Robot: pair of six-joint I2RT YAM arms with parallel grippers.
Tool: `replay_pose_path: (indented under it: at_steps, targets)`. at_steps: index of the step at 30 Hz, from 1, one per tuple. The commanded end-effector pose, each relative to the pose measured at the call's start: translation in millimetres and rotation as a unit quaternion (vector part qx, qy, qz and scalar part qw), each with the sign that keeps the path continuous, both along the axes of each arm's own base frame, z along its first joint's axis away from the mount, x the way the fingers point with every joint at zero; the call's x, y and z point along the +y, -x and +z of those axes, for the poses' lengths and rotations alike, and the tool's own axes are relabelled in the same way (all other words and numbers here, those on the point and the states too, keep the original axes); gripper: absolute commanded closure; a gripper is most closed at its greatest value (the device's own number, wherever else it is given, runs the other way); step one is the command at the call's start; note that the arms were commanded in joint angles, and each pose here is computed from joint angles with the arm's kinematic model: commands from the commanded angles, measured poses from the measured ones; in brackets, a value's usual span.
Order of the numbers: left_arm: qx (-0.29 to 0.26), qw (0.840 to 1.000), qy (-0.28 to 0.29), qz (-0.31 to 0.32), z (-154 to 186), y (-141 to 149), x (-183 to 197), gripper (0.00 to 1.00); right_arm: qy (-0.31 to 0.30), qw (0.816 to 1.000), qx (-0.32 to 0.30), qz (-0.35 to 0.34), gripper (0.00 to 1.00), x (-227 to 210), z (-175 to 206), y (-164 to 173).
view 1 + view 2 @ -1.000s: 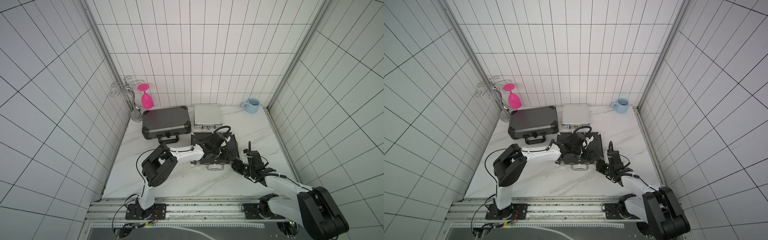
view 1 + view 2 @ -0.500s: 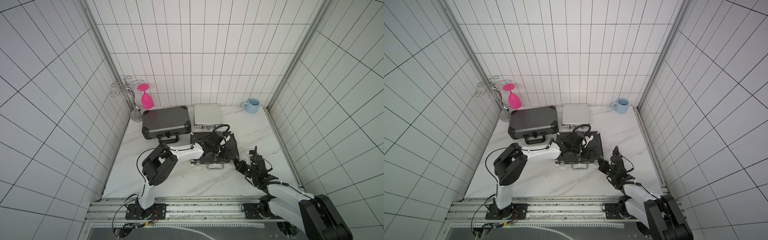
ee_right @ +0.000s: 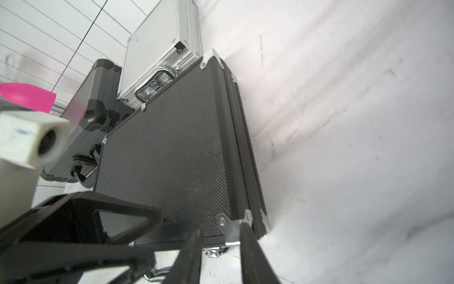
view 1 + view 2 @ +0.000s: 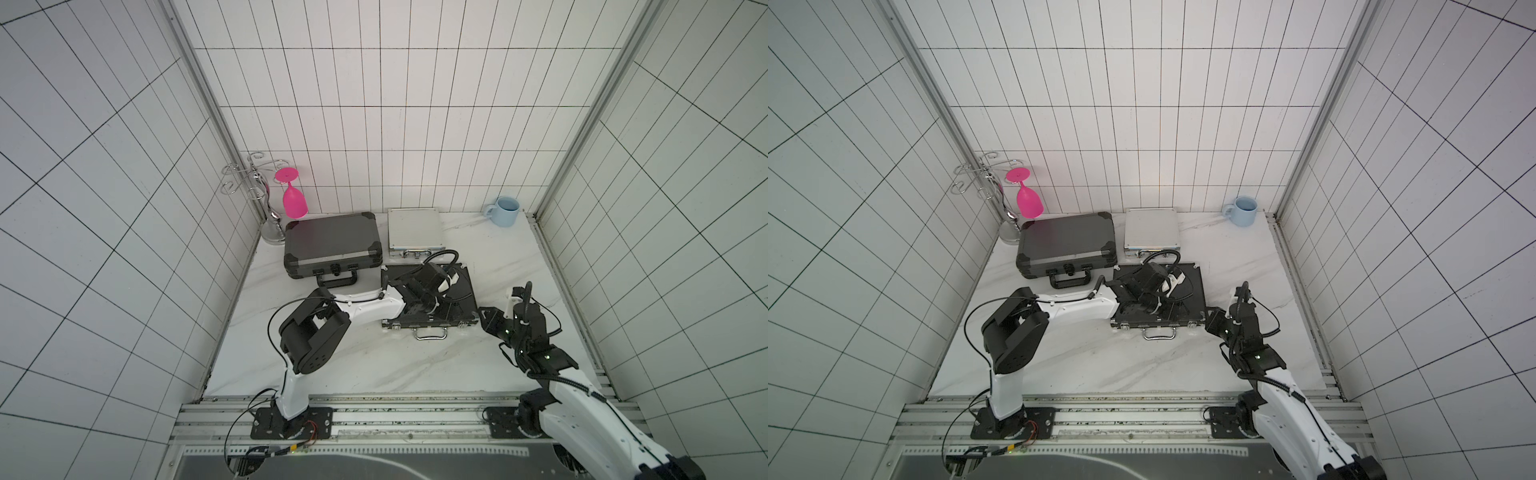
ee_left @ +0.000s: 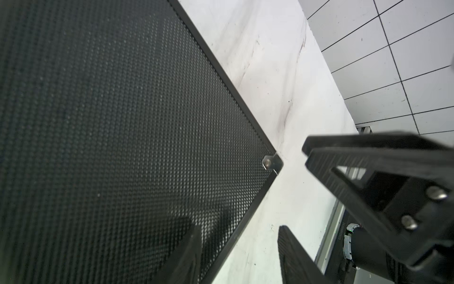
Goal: Close the poker set cases
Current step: Fasten the fastener on the poker set case, then reset both arms
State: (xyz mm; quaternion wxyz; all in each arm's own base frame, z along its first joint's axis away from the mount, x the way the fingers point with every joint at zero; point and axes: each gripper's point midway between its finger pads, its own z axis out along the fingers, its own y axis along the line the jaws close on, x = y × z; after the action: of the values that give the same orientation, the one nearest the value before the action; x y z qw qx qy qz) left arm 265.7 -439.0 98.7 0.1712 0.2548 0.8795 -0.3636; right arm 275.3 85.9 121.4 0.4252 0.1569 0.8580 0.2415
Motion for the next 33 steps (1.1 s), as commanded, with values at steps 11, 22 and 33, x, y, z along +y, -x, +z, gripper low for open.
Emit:
replay_pose_path:
  at_steps: [11,22,33]
  targets:
    - [-0.062,0.990,0.032,0.119,71.3,-30.6,92.8,0.34,0.074,0.991,-0.102,0.046,0.00,12.2,91.8,-56.7]
    - [-0.182,0.911,-0.008,0.370,109.5,-109.5,267.8,0.03,0.202,0.964,-0.164,-0.050,0.00,-26.4,136.9,-100.3]
    - [-0.359,0.741,-0.154,0.546,102.3,-114.2,420.8,0.02,0.321,0.909,-0.212,-0.159,0.00,-82.6,141.9,-109.7]
